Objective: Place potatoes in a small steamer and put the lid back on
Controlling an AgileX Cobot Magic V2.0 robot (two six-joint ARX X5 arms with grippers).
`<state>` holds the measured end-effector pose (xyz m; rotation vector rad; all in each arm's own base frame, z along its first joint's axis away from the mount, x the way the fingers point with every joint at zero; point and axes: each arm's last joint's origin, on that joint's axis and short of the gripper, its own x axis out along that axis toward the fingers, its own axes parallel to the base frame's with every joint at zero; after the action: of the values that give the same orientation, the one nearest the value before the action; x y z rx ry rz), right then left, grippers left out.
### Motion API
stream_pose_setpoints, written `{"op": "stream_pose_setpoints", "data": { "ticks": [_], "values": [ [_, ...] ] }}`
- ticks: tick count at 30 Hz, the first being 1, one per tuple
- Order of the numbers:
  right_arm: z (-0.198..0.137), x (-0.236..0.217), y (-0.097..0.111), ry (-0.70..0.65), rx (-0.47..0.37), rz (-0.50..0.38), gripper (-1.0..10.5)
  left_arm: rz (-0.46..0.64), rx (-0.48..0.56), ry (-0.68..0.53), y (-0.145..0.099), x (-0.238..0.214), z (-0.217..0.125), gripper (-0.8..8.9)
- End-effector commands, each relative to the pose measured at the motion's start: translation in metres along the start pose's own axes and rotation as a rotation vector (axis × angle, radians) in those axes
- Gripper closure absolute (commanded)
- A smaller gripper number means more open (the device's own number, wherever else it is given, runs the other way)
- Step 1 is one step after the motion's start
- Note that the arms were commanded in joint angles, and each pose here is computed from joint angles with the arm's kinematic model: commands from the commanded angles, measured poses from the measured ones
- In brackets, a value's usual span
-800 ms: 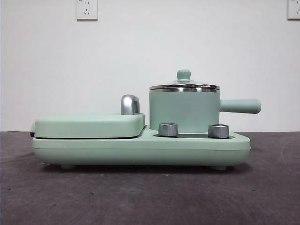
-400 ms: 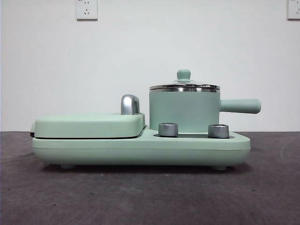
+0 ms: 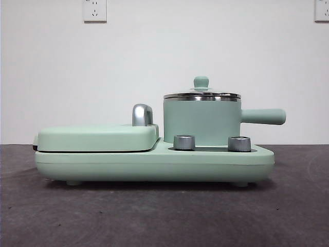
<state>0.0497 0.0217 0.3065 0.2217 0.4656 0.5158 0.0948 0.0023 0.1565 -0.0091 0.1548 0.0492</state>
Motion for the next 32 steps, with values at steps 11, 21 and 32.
{"op": "stream_pose_setpoints", "data": {
  "ticks": [11, 21, 32],
  "values": [
    [-0.047, 0.043, -0.056, -0.392, -0.005, -0.437, 9.3, 0.005, 0.011, 0.024, 0.0, 0.002, -0.007, 8.07],
    [-0.096, 0.072, -0.084, -0.334, -0.069, -0.587, 9.3, 0.005, 0.011, 0.024, 0.0, 0.002, -0.007, 8.07],
    [-0.112, 0.08, -0.089, -0.297, -0.153, -0.574, 9.3, 0.005, 0.011, 0.024, 0.0, 0.002, -0.007, 8.07]
  ]
}}
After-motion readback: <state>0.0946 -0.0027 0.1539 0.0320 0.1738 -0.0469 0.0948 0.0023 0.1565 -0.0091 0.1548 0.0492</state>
